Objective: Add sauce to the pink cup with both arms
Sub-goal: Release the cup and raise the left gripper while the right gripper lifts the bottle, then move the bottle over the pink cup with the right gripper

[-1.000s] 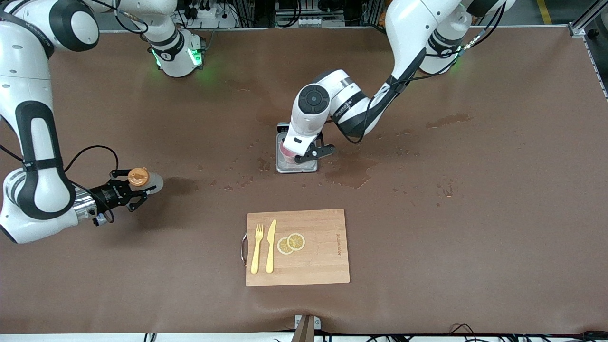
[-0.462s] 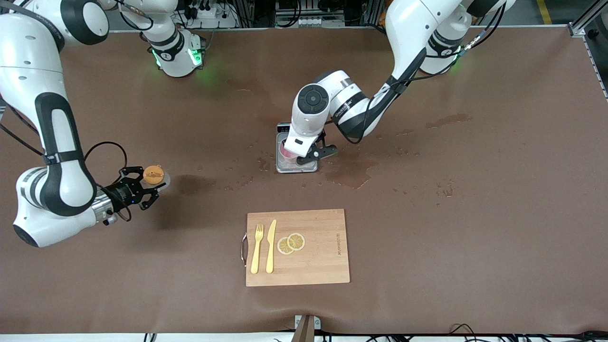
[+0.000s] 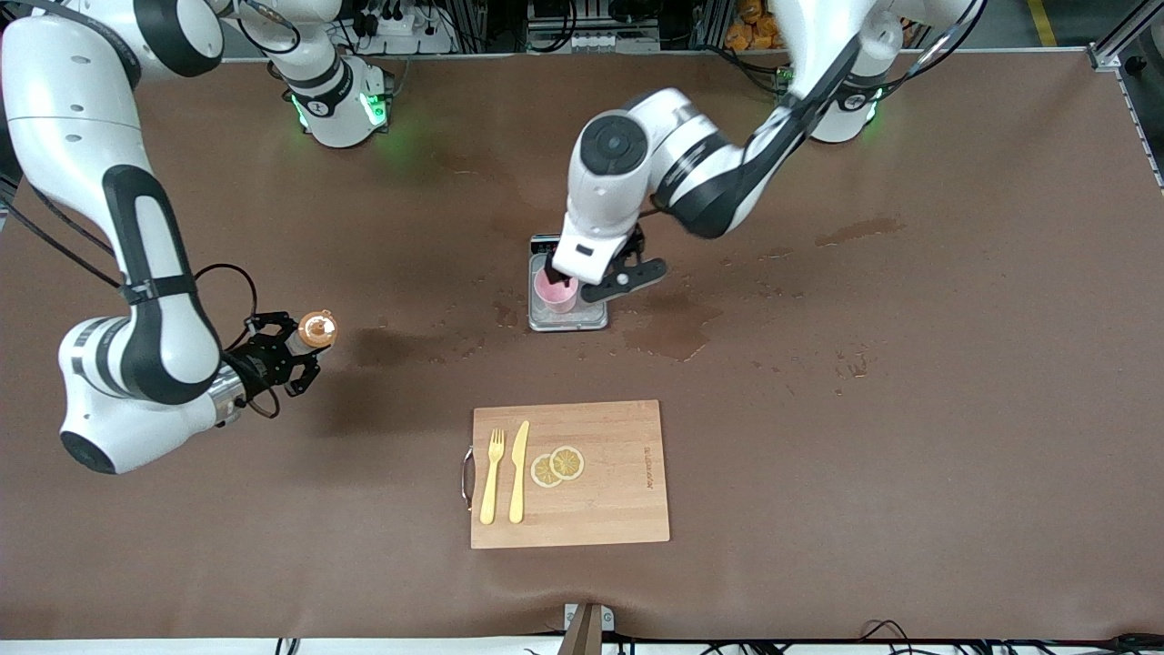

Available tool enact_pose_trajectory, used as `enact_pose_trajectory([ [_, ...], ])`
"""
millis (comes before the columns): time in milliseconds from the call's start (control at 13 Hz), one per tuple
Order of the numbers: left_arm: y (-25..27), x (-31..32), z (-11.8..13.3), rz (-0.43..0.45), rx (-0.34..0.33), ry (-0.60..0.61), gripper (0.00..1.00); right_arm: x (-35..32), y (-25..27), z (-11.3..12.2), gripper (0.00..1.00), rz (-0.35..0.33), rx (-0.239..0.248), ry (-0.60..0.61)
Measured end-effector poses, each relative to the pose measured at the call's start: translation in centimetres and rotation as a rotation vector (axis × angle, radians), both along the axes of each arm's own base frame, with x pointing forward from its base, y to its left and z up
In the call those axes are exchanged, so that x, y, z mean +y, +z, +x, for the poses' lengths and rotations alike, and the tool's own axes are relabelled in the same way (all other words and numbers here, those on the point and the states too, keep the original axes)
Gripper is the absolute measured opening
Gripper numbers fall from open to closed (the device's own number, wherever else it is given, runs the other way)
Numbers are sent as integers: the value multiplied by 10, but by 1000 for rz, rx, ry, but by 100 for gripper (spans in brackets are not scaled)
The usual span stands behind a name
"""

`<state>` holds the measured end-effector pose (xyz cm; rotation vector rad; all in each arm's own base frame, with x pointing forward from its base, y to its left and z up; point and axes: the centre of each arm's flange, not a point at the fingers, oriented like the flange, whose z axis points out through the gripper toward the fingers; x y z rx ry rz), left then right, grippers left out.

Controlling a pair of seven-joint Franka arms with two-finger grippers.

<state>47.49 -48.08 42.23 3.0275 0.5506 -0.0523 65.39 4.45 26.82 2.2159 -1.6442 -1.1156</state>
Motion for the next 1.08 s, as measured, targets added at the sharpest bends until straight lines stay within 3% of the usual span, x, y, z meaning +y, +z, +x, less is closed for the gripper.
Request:
enact_pose_trajectory([
  [231, 90, 85, 35, 11, -89, -22, 100, 50, 15, -4, 47, -101, 7, -1],
  [385, 115, 137, 59, 19, -126, -17, 100, 80, 19, -9, 47, -158, 15, -4],
  [769, 130, 269, 110, 69, -127, -155, 100, 160, 17, -31, 47, -363, 15, 10],
  [923, 139, 307, 117, 78, -117, -174, 100, 195, 16, -44, 47, -465, -8, 25],
  [1077, 153, 326, 115, 85, -93, -167, 100, 219, 15, -56, 47, -522, -18, 39],
])
